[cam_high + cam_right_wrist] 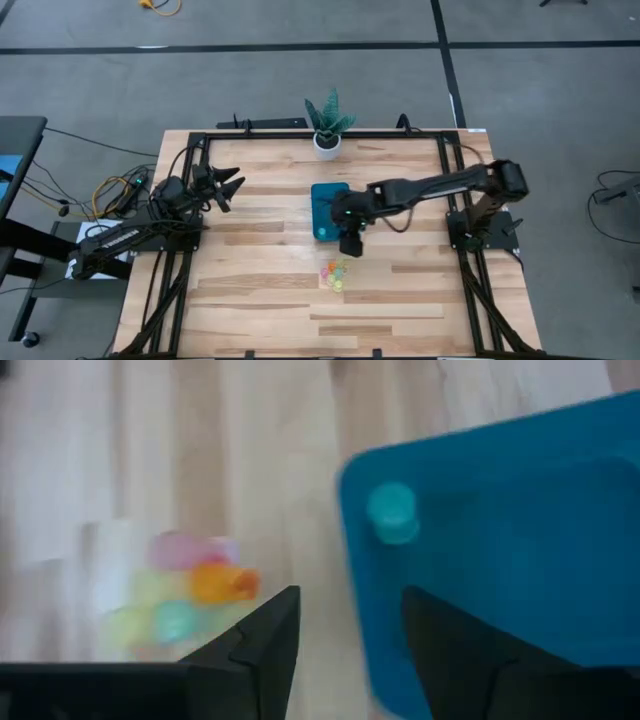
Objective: Pick and place pill bottles into a basket
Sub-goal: Put the yellow pill bottle into the blue container
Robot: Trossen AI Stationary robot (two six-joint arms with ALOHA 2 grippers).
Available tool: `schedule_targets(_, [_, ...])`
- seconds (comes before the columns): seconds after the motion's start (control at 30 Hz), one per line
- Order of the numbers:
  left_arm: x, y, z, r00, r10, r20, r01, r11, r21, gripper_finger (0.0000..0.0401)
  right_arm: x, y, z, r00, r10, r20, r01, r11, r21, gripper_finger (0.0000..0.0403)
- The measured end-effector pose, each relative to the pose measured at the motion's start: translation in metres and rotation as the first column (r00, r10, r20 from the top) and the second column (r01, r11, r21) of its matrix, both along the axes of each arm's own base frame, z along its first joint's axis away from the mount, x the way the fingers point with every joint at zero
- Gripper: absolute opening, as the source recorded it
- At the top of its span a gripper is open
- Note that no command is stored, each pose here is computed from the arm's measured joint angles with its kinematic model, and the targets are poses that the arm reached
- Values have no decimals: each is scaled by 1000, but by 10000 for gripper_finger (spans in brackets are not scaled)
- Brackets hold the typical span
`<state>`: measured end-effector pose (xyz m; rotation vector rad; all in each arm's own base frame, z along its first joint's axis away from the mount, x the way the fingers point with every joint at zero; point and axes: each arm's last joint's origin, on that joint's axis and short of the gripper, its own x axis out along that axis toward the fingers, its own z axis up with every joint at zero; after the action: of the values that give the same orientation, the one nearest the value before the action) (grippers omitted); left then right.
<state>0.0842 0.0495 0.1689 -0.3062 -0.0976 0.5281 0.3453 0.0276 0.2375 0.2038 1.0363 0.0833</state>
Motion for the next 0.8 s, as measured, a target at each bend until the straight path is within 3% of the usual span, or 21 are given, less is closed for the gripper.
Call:
schedule_targets(0.13, [0,0,0,1000,0,0,0,1000,0,213,-23,13,29,999,-29,16,29,1000,12,159])
schedule_targets(0.3, [0,0,0,1000,-1,0,1,1000,0,213,-38,33,40,998,-68,2,68,997,36,155])
schedule_targets(0.8, [0,0,0,1000,-1,0,1,1000,0,213,-27,71,-6,983,-32,-178,36,999,19,141])
